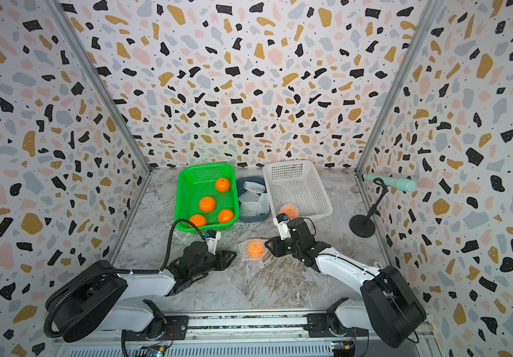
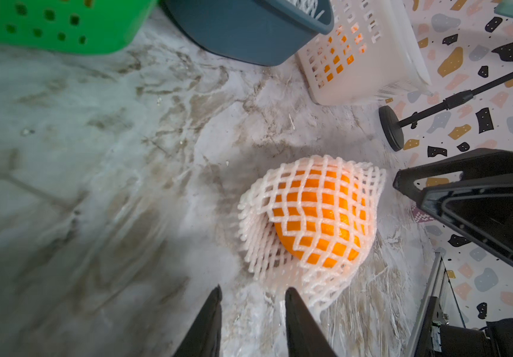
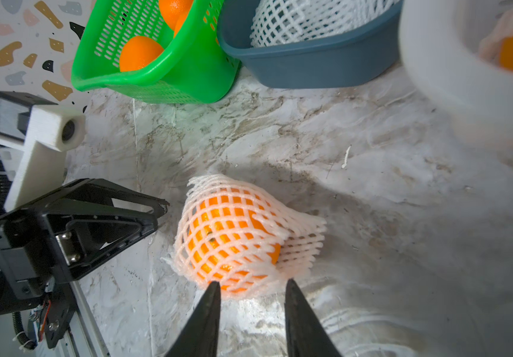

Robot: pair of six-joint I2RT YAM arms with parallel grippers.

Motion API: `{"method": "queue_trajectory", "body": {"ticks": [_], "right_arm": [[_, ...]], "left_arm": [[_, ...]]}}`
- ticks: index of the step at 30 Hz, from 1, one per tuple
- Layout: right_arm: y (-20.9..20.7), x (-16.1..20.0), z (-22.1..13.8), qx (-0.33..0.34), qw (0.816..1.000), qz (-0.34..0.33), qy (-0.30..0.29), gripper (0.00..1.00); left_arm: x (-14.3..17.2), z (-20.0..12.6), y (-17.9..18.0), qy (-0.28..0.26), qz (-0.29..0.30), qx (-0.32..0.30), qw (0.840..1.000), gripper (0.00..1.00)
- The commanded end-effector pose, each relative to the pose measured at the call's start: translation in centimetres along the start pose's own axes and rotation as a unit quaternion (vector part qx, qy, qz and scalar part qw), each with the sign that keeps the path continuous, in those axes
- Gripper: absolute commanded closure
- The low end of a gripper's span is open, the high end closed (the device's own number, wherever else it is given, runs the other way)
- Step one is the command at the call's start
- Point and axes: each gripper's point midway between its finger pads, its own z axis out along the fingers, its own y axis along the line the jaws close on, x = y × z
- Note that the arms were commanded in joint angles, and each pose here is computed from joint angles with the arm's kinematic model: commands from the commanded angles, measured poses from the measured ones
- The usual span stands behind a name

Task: Remove foam nets from oranges
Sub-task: Remove the foam net from the orange.

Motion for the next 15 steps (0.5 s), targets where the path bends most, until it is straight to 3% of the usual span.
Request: {"method": "queue_trajectory", "body": {"ticks": [1, 8, 15], "right_arm": [[0.4, -0.3, -0.1, -0.013, 1.0, 0.0, -0.011, 0.65], [0.5, 0.0, -0.2, -0.019, 1.0, 0.005, -0.013, 0.66], [0.5, -0.2, -0.3, -0.018, 1.0, 0.003, -0.015, 0.66]], "left_arm": [[-1.3, 0.7, -1.0, -0.016, 0.014, 0.011, 1.0, 0.68], [-1.4, 1.8, -1.1, -0.009, 0.018, 0.009, 1.0, 0.77], [-1.5, 2.3, -1.6, -0.005, 0.023, 0.013, 1.0, 0.79]]}}
